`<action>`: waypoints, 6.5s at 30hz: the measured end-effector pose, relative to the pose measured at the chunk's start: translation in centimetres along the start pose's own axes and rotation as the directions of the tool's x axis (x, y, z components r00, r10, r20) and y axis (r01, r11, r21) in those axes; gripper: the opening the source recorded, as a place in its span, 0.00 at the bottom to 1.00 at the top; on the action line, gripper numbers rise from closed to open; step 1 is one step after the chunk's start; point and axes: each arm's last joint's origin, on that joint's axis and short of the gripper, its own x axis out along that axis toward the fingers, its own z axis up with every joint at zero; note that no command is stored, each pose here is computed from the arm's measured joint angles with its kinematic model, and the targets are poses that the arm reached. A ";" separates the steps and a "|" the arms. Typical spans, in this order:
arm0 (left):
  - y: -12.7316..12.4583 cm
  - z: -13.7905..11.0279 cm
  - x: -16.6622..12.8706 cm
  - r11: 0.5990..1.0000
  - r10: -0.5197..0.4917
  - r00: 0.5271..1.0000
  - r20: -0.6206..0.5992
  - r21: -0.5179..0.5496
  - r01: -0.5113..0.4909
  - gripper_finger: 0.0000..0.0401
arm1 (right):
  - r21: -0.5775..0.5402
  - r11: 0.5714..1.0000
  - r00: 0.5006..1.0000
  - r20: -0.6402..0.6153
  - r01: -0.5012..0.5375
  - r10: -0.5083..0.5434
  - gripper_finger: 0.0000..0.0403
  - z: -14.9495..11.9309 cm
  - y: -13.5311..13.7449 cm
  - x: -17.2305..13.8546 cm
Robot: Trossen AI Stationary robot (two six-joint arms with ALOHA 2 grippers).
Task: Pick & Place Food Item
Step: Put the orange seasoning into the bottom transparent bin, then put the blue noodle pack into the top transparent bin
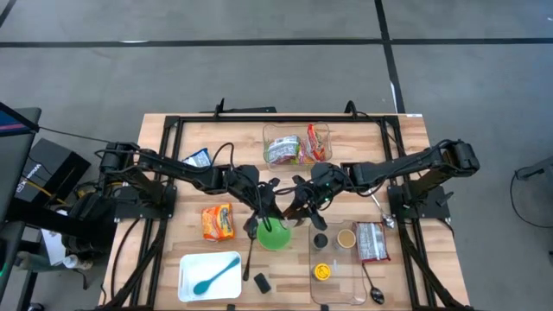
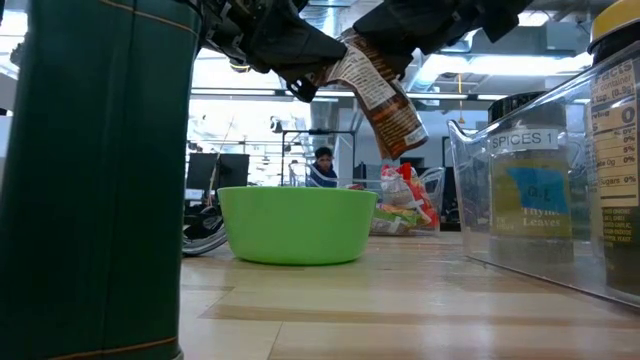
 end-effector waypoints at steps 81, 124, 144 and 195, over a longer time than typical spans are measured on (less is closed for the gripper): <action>1.3 3.2 -6.0 0.947 0.314 0.948 0.049 -0.089 -0.309 0.27 | 0.073 0.941 0.930 0.141 0.331 -0.339 0.00 -3.0 18.7 -7.8; 1.4 4.4 -6.2 0.948 0.317 0.931 0.179 -0.042 -0.315 0.27 | 0.449 0.763 0.844 0.037 0.464 -0.535 0.00 -13.7 23.6 -1.4; 1.4 4.4 -6.2 0.948 0.317 0.932 0.178 -0.042 -0.314 0.27 | 0.481 0.703 0.831 -0.109 0.524 -0.545 0.00 -14.2 22.4 -1.4; 1.4 4.4 -6.2 0.948 0.317 0.932 0.177 -0.042 -0.315 0.27 | 0.406 0.788 0.865 -0.010 0.462 -0.502 0.16 -10.1 22.1 -5.9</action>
